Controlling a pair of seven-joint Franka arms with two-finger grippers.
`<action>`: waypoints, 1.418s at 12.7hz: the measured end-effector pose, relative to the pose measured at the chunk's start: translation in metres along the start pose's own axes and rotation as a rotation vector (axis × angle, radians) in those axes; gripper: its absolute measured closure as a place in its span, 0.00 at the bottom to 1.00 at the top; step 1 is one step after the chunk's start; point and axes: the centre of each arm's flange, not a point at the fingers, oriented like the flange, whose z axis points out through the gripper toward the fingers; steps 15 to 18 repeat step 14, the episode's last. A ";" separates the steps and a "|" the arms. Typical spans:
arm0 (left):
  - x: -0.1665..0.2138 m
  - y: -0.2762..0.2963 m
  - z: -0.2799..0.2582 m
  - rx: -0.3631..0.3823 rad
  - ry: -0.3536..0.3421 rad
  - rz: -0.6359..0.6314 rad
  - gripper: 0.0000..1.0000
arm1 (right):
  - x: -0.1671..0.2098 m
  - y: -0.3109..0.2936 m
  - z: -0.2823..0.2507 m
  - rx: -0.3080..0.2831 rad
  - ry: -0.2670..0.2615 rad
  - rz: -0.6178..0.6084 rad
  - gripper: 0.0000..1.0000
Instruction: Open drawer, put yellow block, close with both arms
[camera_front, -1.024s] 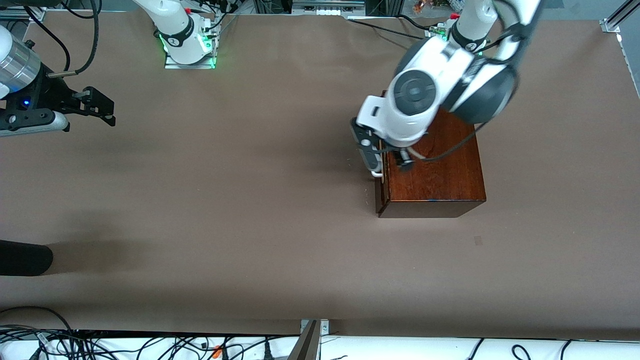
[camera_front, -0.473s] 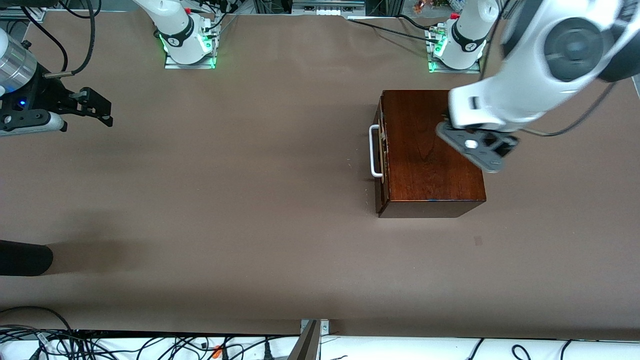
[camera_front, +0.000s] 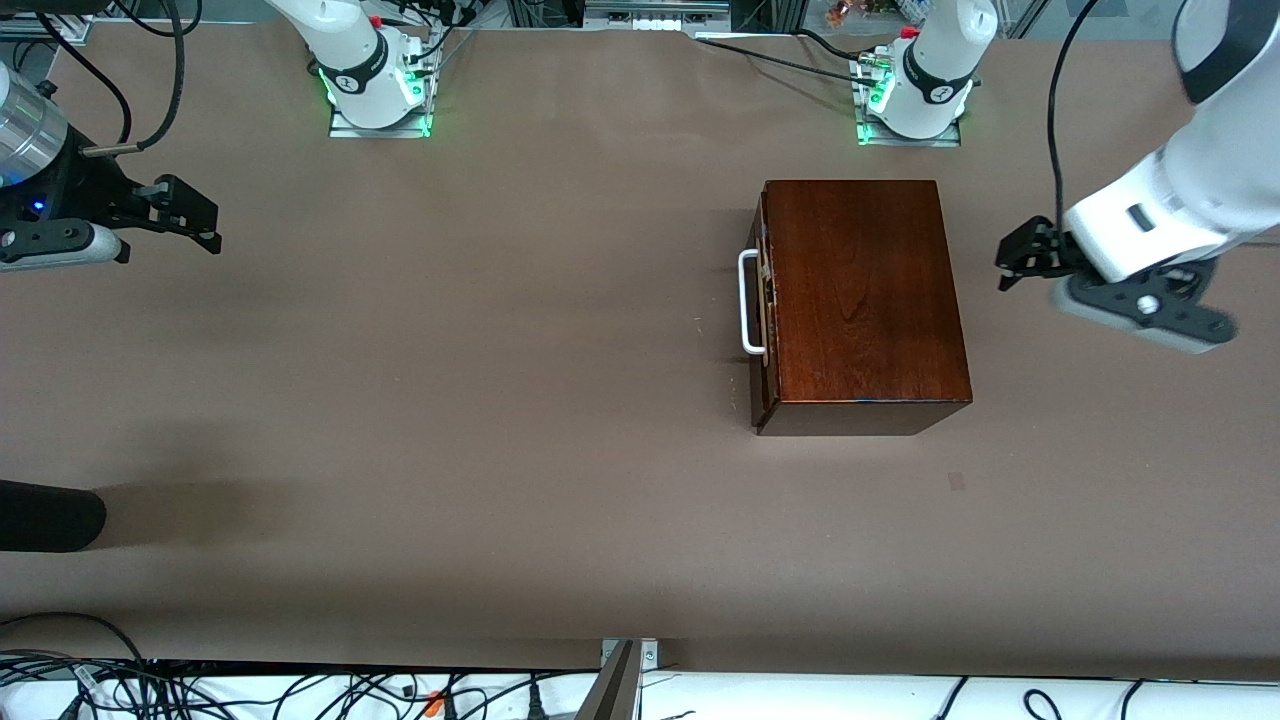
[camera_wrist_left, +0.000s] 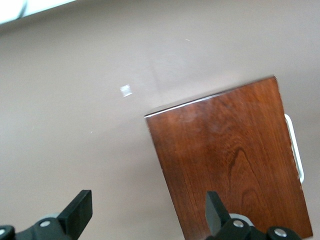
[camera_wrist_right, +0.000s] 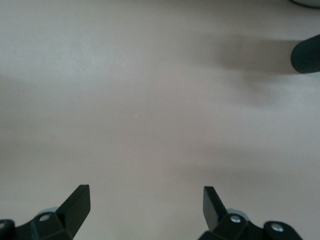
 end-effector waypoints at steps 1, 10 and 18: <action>-0.014 -0.010 -0.002 0.000 0.001 -0.085 0.00 | -0.001 -0.001 0.001 0.000 -0.007 0.014 0.00; -0.045 -0.036 0.009 -0.034 -0.024 -0.207 0.00 | -0.003 -0.001 0.003 0.000 -0.030 0.019 0.00; -0.045 -0.038 0.009 -0.035 -0.026 -0.198 0.00 | -0.005 -0.001 0.005 0.001 -0.051 0.019 0.00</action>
